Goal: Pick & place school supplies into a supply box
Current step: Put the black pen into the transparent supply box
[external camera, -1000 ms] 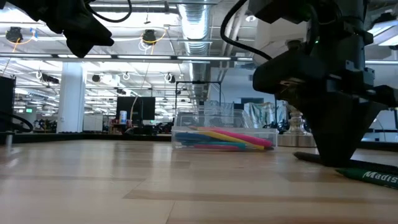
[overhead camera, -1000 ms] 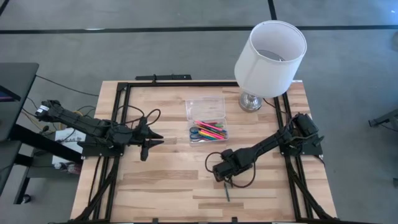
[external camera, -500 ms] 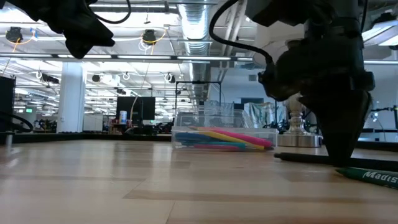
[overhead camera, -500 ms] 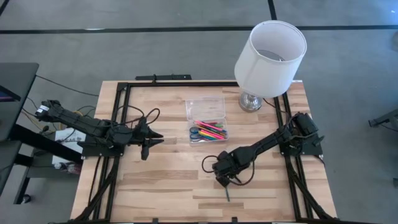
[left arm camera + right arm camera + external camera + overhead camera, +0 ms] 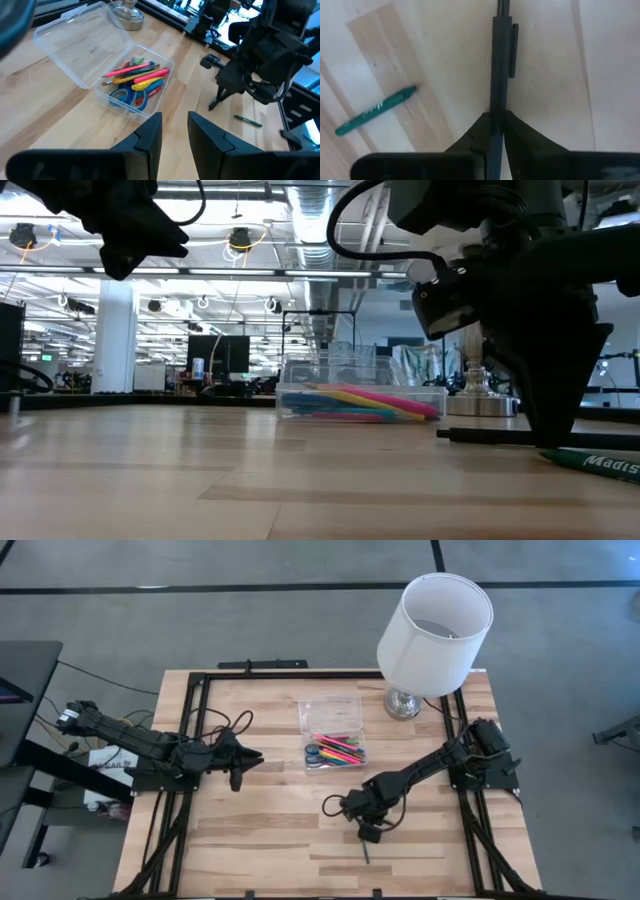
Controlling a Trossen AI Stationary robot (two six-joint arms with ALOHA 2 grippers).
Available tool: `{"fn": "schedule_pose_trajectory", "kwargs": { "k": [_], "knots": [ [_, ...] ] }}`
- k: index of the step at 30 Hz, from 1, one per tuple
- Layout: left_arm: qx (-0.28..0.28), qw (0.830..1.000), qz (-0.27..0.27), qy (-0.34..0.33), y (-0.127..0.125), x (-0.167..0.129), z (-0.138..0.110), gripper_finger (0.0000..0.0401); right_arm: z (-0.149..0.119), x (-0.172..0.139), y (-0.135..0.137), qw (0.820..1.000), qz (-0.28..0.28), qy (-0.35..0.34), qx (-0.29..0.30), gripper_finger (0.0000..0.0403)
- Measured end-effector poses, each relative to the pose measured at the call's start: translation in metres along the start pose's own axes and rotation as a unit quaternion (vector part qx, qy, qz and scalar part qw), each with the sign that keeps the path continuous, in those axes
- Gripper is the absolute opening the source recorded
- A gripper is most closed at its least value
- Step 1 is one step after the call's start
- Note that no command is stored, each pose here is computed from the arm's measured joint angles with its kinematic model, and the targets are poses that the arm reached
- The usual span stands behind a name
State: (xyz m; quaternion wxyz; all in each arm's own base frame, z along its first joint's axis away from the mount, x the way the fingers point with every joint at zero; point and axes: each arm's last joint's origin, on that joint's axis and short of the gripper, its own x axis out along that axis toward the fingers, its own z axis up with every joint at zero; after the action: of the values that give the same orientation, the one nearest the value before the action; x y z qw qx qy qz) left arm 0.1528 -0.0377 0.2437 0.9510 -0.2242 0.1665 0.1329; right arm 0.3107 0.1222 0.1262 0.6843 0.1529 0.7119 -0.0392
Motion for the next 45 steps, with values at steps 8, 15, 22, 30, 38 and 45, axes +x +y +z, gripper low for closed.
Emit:
{"fn": "schedule_pose_trajectory", "kwargs": {
  "k": [8, 15, 22, 30, 38, 45],
  "knots": [
    [-0.036, 0.998, 0.033, -0.026, 0.002, 0.0, 0.001, 0.0086, 0.003, -0.001, -0.005, 0.997, -0.014, -0.009, -0.077, 0.0007],
    [-0.059, 0.996, 0.055, -0.046, 0.003, 0.0, 0.002, 0.0086, 0.005, -0.005, -0.002, 0.992, -0.022, -0.011, -0.127, 0.001],
    [-0.066, 0.995, 0.058, -0.055, 0.003, 0.0, 0.003, 0.0086, 0.021, -0.023, 0.003, 0.981, -0.057, -0.044, -0.178, 0.0003],
    [-0.066, 0.995, 0.059, -0.055, 0.003, 0.0, 0.003, 0.0086, 0.044, -0.061, 0.0, 0.978, -0.057, -0.067, -0.191, 0.0003],
    [-0.065, 0.995, 0.06, -0.055, 0.003, 0.0, 0.003, 0.0086, 0.075, -0.104, -0.024, 0.971, -0.059, -0.115, -0.2, 0.0005],
    [-0.065, 0.995, 0.06, -0.055, 0.003, 0.0, 0.003, 0.0086, 0.1, -0.118, -0.078, 0.975, -0.069, -0.136, -0.164, 0.0005]
  ]
}}
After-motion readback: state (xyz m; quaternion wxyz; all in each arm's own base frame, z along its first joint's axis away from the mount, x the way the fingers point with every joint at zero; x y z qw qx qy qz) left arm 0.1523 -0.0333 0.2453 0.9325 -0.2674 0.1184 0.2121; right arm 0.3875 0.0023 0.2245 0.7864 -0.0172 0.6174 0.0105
